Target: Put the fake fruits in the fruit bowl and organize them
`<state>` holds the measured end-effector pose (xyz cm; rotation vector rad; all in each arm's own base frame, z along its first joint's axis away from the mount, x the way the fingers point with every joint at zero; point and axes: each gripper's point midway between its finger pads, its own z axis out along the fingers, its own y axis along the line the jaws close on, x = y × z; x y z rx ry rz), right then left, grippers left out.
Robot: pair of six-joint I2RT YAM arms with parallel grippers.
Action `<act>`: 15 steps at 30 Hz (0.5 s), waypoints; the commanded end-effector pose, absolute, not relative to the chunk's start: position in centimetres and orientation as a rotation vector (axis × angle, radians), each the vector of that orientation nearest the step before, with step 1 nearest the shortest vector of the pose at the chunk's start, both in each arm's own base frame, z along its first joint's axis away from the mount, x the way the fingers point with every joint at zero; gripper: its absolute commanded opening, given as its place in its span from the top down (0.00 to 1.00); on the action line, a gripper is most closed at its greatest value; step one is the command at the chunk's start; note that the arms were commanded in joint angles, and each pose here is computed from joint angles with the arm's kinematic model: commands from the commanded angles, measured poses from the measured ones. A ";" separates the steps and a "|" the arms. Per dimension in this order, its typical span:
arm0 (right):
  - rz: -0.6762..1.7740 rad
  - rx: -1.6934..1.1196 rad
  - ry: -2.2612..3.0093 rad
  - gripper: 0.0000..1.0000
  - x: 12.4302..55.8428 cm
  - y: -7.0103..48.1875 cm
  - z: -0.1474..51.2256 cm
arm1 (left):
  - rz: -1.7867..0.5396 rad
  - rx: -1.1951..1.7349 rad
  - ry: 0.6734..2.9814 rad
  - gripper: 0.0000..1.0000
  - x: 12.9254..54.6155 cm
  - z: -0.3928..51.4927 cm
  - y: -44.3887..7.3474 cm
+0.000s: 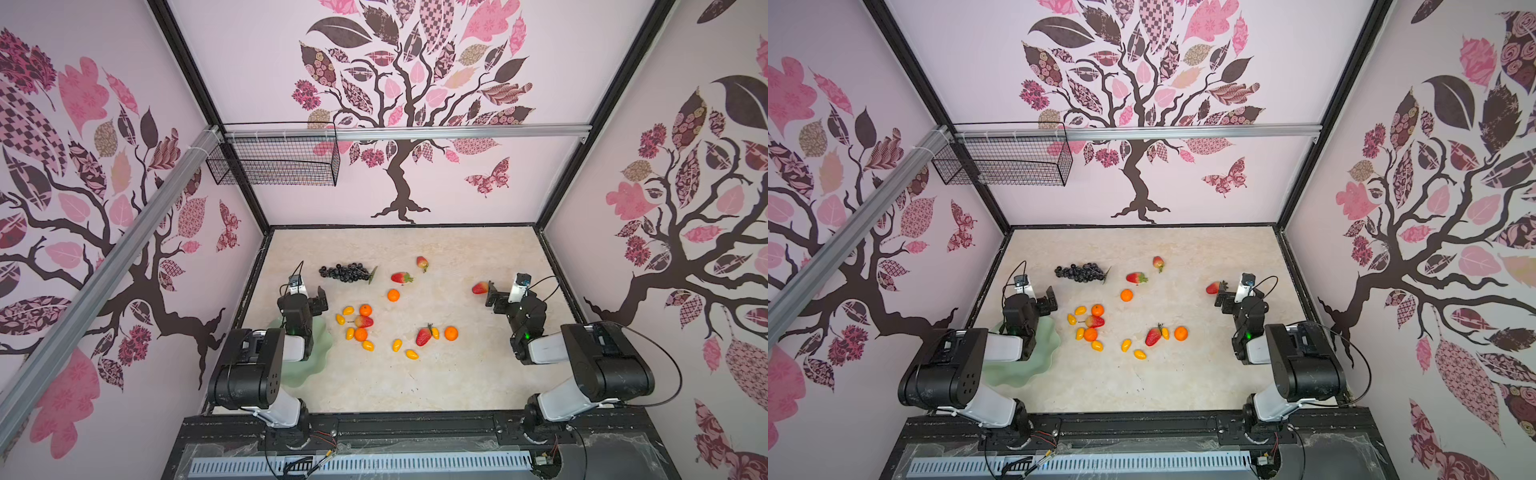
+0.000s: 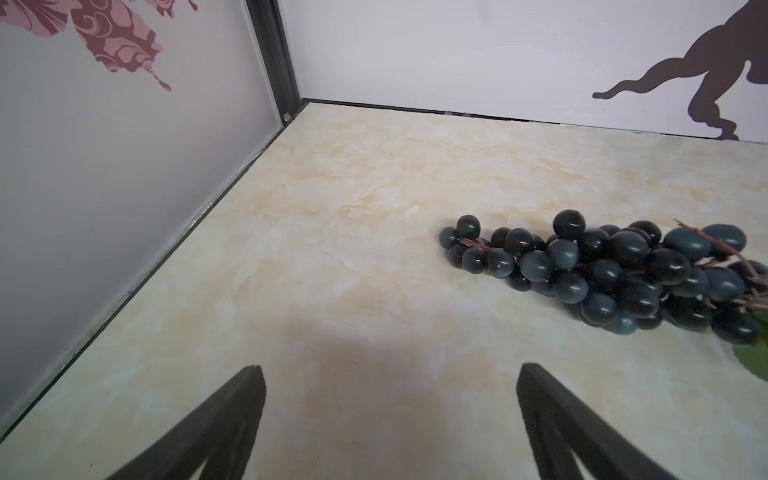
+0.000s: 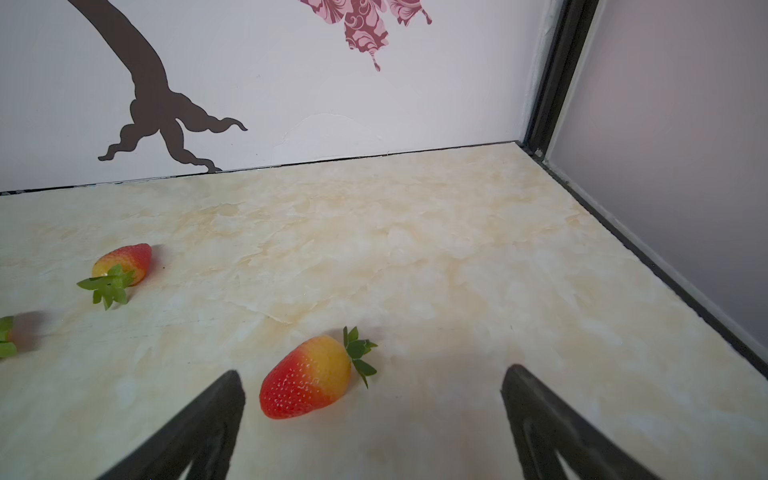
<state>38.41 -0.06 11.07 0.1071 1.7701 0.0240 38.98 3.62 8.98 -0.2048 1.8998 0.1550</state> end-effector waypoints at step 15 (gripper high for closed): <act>0.035 0.099 1.777 0.00 38.8 0.1 11.0 | 0.145 -0.198 1.861 0.01 39.7 10.2 3.7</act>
